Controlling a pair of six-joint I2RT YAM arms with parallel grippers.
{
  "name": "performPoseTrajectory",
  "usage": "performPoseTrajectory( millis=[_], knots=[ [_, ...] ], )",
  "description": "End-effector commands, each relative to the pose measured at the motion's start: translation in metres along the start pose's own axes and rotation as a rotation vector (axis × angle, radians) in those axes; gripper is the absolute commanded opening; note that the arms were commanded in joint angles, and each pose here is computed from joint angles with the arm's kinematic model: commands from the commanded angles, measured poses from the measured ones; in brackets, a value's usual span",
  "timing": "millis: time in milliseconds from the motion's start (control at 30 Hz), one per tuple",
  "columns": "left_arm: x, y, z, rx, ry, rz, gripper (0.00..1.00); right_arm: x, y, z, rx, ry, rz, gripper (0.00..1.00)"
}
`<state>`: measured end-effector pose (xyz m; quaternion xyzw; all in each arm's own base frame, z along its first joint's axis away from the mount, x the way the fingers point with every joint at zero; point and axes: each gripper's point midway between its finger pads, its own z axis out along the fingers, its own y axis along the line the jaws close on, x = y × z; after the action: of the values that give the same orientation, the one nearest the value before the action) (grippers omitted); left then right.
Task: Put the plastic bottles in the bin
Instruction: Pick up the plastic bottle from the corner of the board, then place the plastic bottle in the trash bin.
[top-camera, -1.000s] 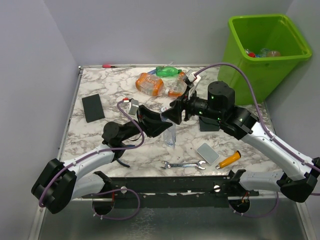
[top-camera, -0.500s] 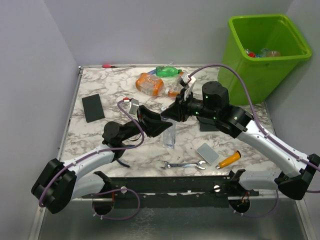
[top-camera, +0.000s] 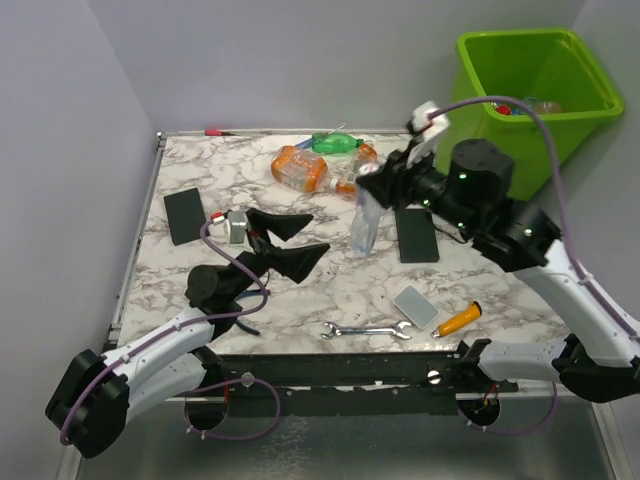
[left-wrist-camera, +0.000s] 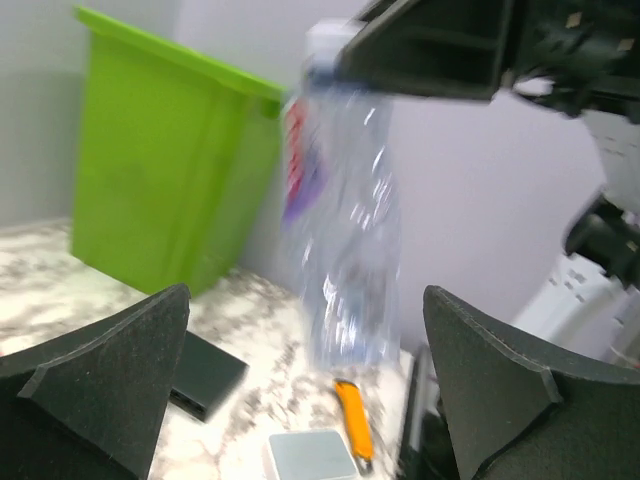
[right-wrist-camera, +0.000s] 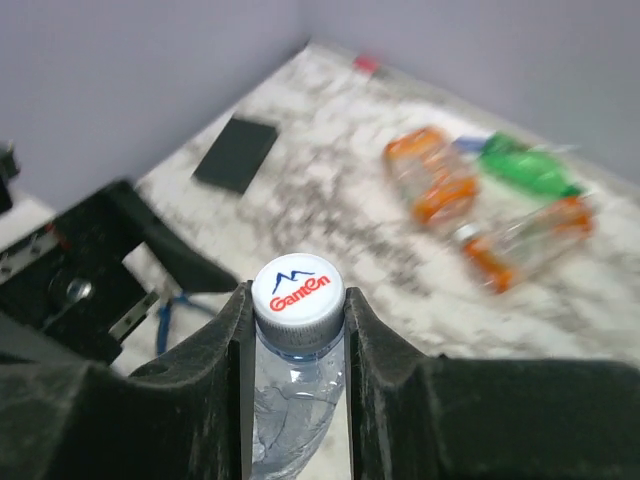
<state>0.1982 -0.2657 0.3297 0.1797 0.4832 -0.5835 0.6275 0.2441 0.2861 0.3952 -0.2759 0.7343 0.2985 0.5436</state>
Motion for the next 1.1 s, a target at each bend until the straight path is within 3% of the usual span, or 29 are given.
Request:
performPoseTrajectory(
  millis=[0,133,167,200,233,333,533,633,800,1067],
  knots=[
    [-0.040,0.031,-0.017,-0.222,-0.195,0.106,0.99,-0.105,-0.074,-0.094,0.476,-0.276,-0.097,0.01],
    [-0.050,0.047,-0.027,-0.339,-0.234,0.141,0.99,-0.179,-0.124,-0.165,0.906,-0.494,-0.155,0.01],
    [-0.052,0.050,-0.029,-0.355,-0.238,0.145,0.99,-0.195,-0.133,-0.182,1.010,-0.561,-0.174,0.01],
    [-0.051,0.052,-0.030,-0.367,-0.237,0.149,0.99,-0.218,-0.139,-0.207,1.093,-0.709,-0.151,0.01],
    [-0.051,0.053,-0.031,-0.374,-0.235,0.150,0.99,-0.225,-0.148,-0.215,1.155,-0.746,-0.169,0.00],
    [-0.048,0.058,-0.032,-0.393,-0.225,0.158,0.99,-0.248,-0.188,-0.247,1.322,-0.882,-0.088,0.00],
    [-0.049,0.065,-0.037,-0.448,-0.238,0.145,0.99,-0.269,-0.244,-0.255,1.438,-1.165,-0.054,0.01],
    [-0.048,0.066,-0.041,-0.473,-0.254,0.137,0.99,-0.278,-0.283,-0.239,1.510,-1.127,-0.084,0.01],
    [-0.046,0.065,-0.041,-0.482,-0.241,0.158,0.99,-0.241,-0.360,-0.226,1.567,-1.037,0.056,0.01],
    [-0.044,0.065,-0.039,-0.489,-0.217,0.172,0.99,-0.200,-0.401,-0.176,1.459,-0.867,0.115,0.01]
  ],
)
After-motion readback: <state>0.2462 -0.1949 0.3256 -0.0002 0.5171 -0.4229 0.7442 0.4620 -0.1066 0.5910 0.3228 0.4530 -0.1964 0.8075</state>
